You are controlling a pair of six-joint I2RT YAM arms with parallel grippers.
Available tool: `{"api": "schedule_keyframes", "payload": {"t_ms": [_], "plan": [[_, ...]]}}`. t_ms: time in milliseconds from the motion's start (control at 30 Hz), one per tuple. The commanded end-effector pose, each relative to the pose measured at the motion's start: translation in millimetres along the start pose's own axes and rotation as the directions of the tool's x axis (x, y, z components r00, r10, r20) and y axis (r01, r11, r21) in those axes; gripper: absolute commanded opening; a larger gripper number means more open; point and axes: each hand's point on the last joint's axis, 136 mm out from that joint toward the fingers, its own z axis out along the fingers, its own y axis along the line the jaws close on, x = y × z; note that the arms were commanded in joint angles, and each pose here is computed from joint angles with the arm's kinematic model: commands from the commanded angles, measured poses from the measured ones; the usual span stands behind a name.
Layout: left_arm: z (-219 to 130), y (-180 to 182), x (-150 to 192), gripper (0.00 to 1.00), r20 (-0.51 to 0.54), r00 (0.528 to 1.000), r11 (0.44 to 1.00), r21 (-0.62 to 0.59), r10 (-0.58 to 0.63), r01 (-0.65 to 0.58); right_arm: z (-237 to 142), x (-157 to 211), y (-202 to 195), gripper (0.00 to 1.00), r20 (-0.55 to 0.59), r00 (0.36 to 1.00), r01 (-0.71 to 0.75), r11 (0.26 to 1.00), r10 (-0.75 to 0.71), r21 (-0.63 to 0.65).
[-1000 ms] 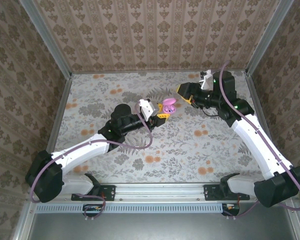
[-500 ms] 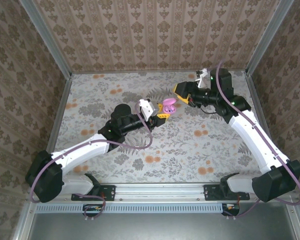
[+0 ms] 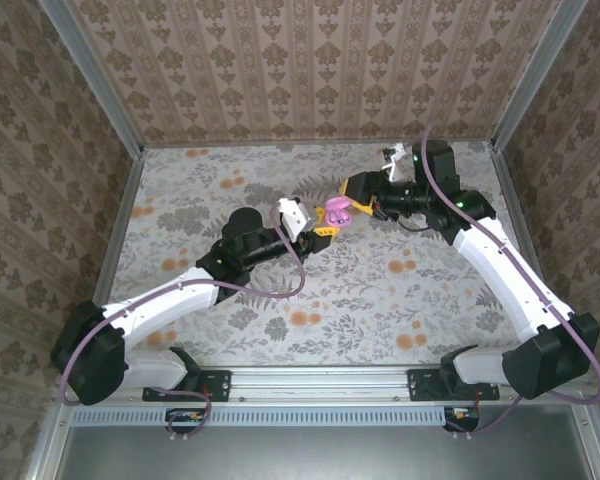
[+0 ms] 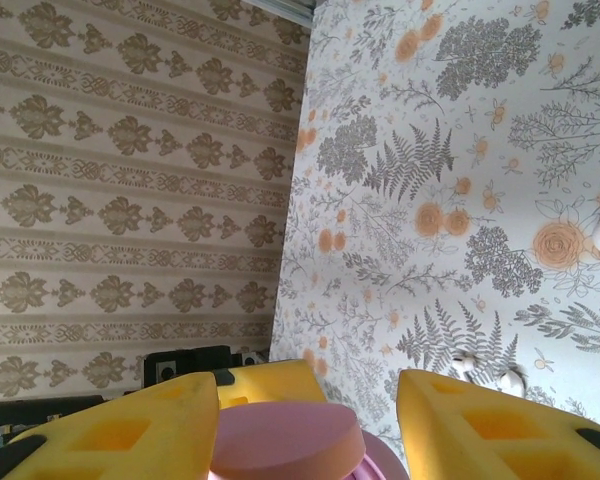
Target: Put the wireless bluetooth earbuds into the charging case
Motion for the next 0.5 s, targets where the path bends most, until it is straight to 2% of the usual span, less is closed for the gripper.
{"api": "schedule_keyframes", "payload": {"t_ms": [0, 300, 467], "plan": [[-1.9, 3.4, -38.4, 0.3, 0.099, 0.994, 0.999, -0.028, 0.04, -0.037, 2.9, 21.7, -9.0, 0.52, -0.081, 0.997, -0.005, 1.0, 0.006, 0.014], [-0.9, 5.4, -36.9, 0.3, 0.098, 0.994, 0.999, -0.037, 0.038, -0.035, -6.2, 31.2, -7.9, 0.51, -0.082, 0.996, 0.018, 1.0, -0.018, 0.007], [0.2, 4.7, -41.6, 0.3, 0.112, 0.993, 0.999, -0.03, 0.033, -0.03, -8.2, 27.8, -8.5, 0.54, -0.047, 0.999, -0.002, 1.0, 0.001, -0.019]]}}
